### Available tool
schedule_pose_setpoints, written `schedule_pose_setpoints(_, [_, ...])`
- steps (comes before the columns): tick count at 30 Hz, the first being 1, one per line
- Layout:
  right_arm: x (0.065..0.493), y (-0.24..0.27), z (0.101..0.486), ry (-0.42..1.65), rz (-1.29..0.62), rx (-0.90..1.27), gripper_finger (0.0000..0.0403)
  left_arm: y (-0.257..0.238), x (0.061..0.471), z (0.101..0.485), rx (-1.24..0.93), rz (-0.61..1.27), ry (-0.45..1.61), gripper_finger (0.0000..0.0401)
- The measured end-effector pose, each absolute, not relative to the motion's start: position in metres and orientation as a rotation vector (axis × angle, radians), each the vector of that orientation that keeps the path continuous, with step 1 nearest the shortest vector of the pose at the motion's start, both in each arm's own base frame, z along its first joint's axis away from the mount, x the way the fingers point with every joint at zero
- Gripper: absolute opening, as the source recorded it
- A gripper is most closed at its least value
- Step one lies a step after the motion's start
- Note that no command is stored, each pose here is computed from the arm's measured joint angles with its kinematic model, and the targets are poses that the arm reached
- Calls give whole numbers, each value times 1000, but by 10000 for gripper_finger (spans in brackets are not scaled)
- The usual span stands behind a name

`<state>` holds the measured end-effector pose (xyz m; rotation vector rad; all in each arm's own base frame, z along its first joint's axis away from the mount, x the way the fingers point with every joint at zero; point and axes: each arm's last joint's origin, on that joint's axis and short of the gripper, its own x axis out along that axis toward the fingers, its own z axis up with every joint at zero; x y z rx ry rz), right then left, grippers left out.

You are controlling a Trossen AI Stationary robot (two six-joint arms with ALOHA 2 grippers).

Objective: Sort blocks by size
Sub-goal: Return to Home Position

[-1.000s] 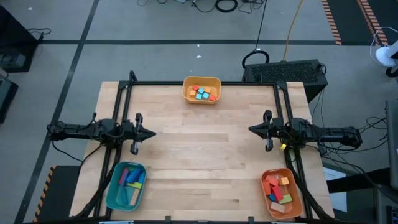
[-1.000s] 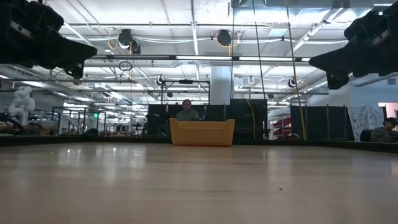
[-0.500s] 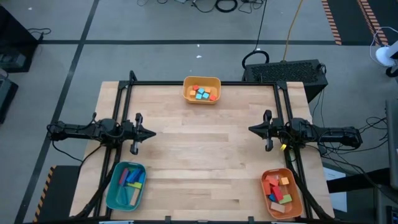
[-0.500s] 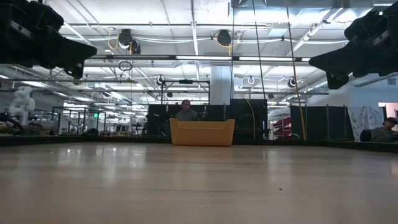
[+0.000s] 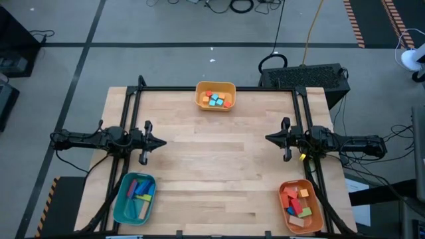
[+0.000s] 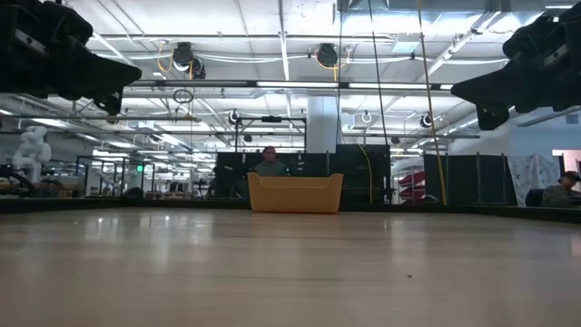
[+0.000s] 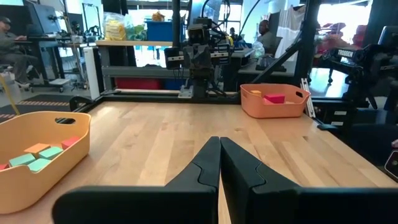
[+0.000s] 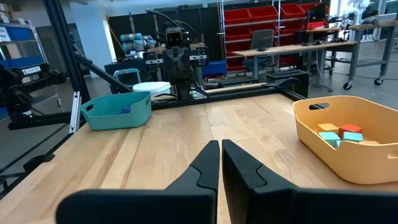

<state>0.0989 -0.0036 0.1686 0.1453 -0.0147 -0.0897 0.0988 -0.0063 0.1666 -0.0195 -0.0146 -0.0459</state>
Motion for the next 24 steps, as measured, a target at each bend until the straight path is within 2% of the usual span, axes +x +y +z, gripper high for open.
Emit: schedule_pose_setpoints(24, [99,-4,169,-15,-90,145,4,-6,99,167,-19,-47,-15,15])
